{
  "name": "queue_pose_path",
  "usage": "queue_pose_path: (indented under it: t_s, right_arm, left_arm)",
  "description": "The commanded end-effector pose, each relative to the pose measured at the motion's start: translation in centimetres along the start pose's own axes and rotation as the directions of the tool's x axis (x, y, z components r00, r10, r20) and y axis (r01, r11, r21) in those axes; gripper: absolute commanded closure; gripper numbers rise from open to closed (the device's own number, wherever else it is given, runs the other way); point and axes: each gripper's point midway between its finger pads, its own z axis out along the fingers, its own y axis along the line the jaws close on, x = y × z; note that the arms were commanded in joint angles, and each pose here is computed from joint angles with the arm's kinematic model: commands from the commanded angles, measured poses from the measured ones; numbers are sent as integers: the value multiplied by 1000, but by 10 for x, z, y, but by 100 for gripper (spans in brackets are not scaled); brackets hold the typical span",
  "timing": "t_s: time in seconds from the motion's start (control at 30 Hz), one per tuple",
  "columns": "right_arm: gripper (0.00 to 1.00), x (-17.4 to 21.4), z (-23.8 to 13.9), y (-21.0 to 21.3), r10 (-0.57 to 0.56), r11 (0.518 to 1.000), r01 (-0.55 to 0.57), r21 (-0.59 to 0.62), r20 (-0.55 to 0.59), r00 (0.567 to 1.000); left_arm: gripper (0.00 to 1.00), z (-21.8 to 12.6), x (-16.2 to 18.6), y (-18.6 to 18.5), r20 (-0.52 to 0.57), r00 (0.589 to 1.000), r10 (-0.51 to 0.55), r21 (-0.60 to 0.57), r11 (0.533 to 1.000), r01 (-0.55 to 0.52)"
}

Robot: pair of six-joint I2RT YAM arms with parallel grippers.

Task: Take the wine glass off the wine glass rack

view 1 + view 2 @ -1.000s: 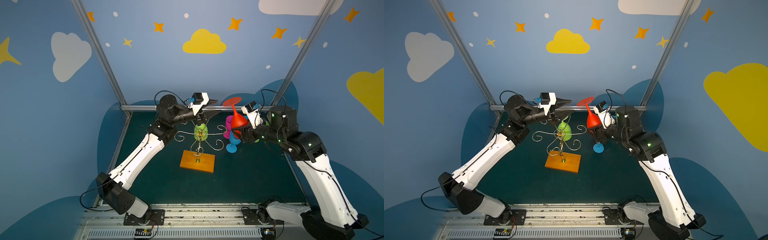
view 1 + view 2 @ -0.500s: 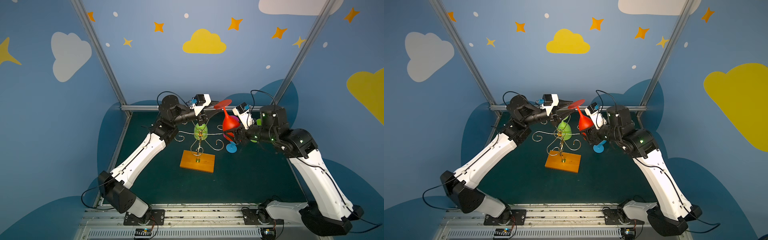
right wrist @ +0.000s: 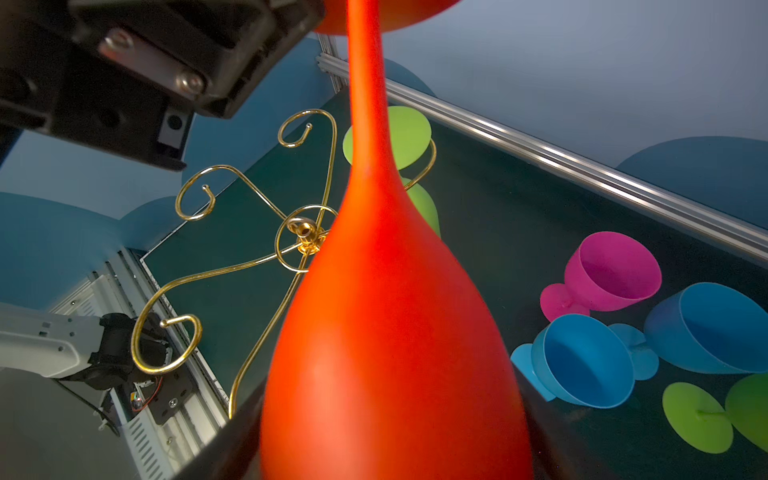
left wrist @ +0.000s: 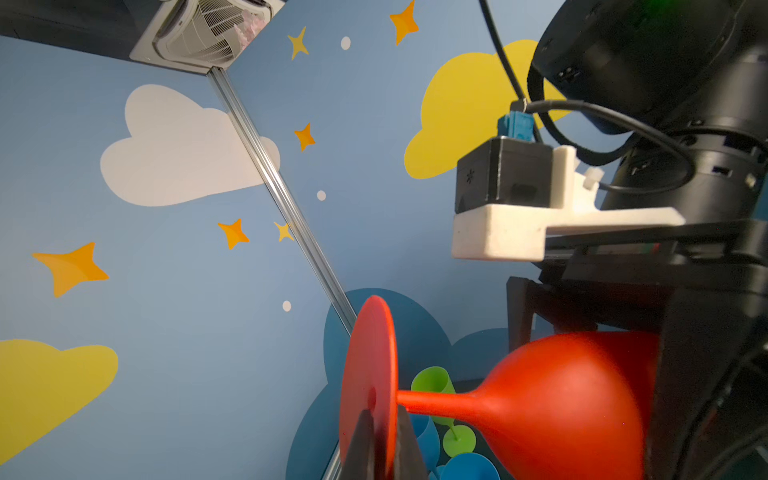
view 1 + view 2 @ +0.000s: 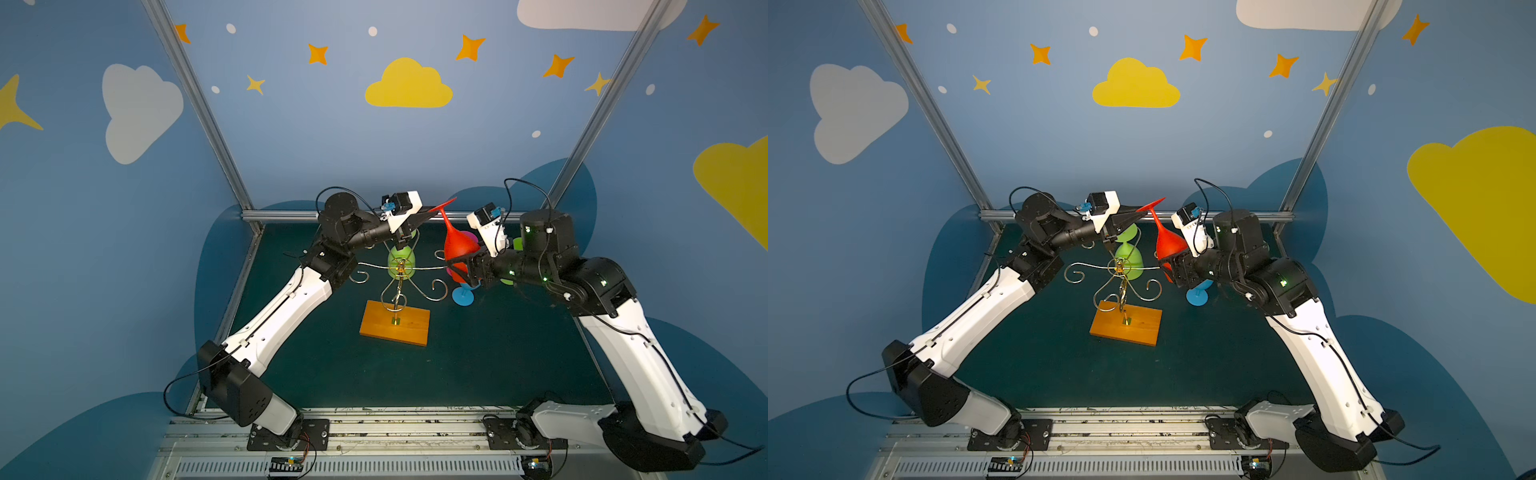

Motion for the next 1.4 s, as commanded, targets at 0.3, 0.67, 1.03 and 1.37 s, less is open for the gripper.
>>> queue_pose_path:
  t_s: [0.3, 0.67, 1.03, 1.37]
  right_arm:
    - [14, -52, -61, 36, 0, 982, 76, -175, 399, 917]
    - [14, -43, -124, 36, 32, 988, 57, -141, 558, 829]
    - [16, -38, -110, 14, 30, 999, -7, -46, 531, 847]
    - [23, -58, -98, 2, 16, 1000, -13, -9, 542, 840]
  left_arm:
    - [97, -17, 3, 27, -8, 964, -266, -216, 942, 258]
    - [97, -26, 13, 35, 33, 861, -507, -197, 841, 503]
    - [97, -27, 9, 29, 46, 855, -516, -156, 842, 516]
    - [97, -30, 2, 18, 38, 857, -513, -111, 850, 514]
